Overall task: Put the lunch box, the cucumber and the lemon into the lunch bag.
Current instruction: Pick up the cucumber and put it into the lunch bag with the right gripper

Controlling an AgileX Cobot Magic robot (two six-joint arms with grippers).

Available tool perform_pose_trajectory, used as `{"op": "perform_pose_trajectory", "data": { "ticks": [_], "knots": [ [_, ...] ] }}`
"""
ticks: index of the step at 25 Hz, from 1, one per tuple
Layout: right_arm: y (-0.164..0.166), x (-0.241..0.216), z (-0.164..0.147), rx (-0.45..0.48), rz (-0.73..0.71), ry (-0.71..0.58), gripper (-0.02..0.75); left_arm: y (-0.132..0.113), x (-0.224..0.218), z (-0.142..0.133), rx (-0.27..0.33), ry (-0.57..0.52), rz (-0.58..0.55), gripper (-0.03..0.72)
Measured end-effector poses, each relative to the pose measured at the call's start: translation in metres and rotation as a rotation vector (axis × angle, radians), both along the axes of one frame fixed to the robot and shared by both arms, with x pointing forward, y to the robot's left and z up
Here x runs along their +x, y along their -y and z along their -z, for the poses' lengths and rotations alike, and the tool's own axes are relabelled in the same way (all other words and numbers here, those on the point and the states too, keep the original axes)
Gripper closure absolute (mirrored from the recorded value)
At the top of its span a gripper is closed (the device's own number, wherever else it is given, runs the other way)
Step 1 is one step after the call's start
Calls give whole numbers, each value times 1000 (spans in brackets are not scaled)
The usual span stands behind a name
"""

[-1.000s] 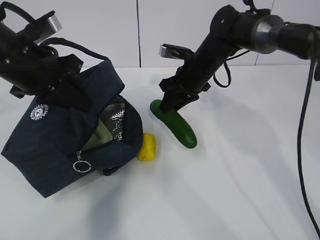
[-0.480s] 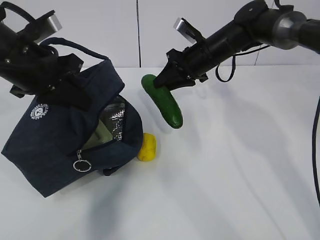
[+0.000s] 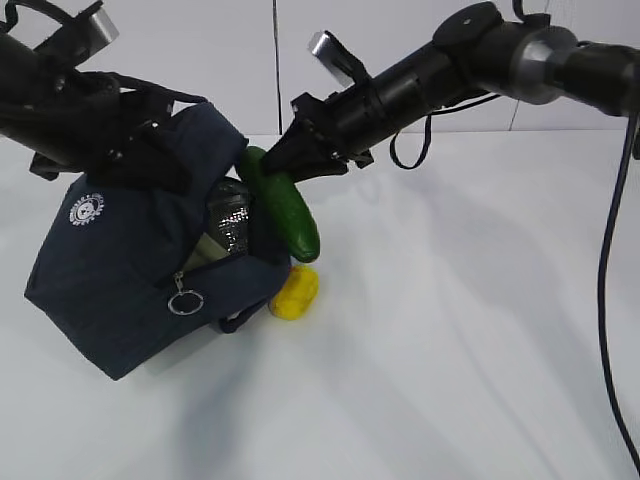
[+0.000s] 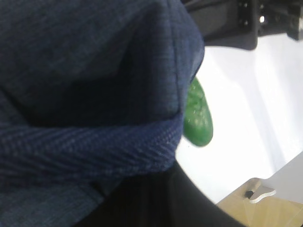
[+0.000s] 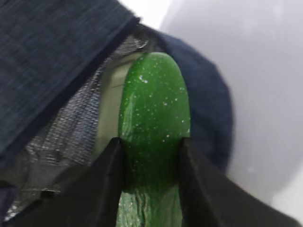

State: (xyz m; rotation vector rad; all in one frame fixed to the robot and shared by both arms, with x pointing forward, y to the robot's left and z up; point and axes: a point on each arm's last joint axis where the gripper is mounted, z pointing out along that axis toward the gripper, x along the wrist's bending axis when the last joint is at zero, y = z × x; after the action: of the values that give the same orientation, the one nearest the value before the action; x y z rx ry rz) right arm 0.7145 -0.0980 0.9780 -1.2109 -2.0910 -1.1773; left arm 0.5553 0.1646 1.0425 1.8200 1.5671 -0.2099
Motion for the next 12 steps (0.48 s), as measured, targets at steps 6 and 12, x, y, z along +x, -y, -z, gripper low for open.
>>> {"op": "perform_pose_trajectory", "data": {
  "ticks": [6,12],
  "knots": [
    [-18,-6,-3,79,-35,7,482,0,0,0,-7,-2,-4,697],
    [-27,2,29,233,-7,-70,482,1,-2,0,-10,-20,10,697]
  ]
}}
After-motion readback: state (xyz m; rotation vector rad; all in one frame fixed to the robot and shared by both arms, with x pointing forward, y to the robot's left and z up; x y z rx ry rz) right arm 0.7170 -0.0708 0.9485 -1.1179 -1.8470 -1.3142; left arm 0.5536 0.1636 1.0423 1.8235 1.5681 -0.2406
